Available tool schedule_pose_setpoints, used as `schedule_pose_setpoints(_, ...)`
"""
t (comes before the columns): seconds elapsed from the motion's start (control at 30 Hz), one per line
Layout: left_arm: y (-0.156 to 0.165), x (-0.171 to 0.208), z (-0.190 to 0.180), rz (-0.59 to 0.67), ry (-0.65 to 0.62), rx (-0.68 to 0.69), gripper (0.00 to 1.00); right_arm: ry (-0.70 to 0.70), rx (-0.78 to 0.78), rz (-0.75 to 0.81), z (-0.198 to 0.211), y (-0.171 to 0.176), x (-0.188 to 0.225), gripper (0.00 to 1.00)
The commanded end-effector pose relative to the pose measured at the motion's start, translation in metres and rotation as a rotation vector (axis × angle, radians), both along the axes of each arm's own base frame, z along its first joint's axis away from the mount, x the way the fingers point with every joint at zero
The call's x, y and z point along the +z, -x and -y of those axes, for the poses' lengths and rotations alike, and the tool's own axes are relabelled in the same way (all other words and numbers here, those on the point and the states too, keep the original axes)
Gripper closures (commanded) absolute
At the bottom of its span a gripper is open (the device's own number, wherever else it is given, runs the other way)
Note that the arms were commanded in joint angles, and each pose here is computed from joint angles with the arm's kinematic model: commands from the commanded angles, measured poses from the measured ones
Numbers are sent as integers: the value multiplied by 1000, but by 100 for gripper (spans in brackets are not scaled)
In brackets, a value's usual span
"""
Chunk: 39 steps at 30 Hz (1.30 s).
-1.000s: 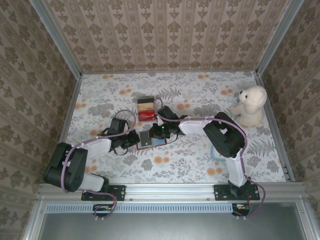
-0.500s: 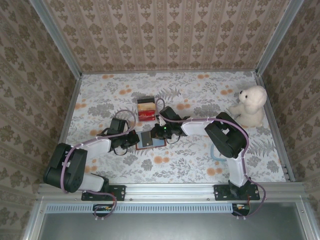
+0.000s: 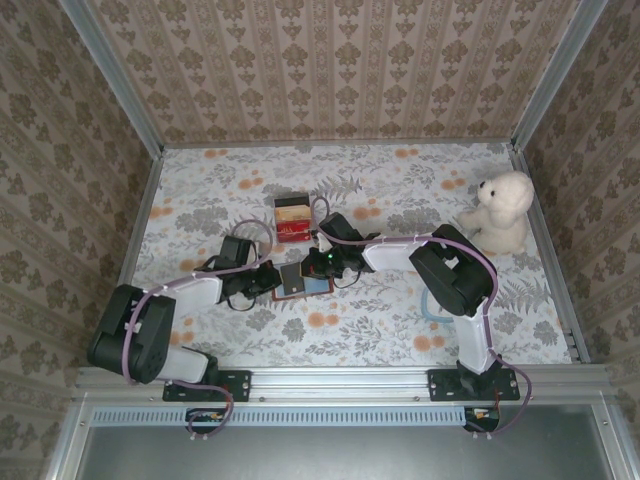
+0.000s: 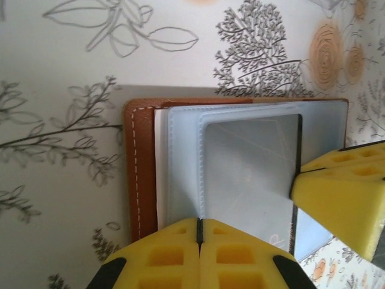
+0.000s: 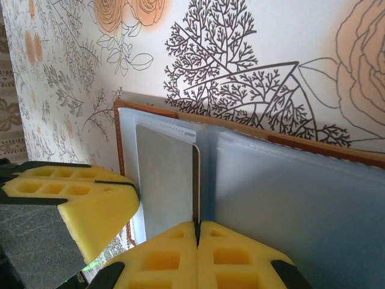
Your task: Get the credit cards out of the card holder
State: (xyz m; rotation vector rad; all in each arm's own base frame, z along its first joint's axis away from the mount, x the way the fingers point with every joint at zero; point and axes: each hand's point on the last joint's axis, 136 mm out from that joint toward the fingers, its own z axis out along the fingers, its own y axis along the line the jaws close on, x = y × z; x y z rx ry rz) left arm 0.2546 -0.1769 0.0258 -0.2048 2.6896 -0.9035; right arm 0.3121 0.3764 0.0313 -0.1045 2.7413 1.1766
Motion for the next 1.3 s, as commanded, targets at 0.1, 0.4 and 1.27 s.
schedule_pose_setpoints(0.1,3,-9,1,-28,-23,-19,100,-10,7,-30,2,3,-5,91)
schedule_pose_setpoints(0.4,27,-36,-29,-121,-175,29,100,-90,53,-20,-6,8,6,91)
schedule_pose_setpoints(1.27,22,-27,-25,-100,-129,22,100,90,27,62,43,-2,-3,100)
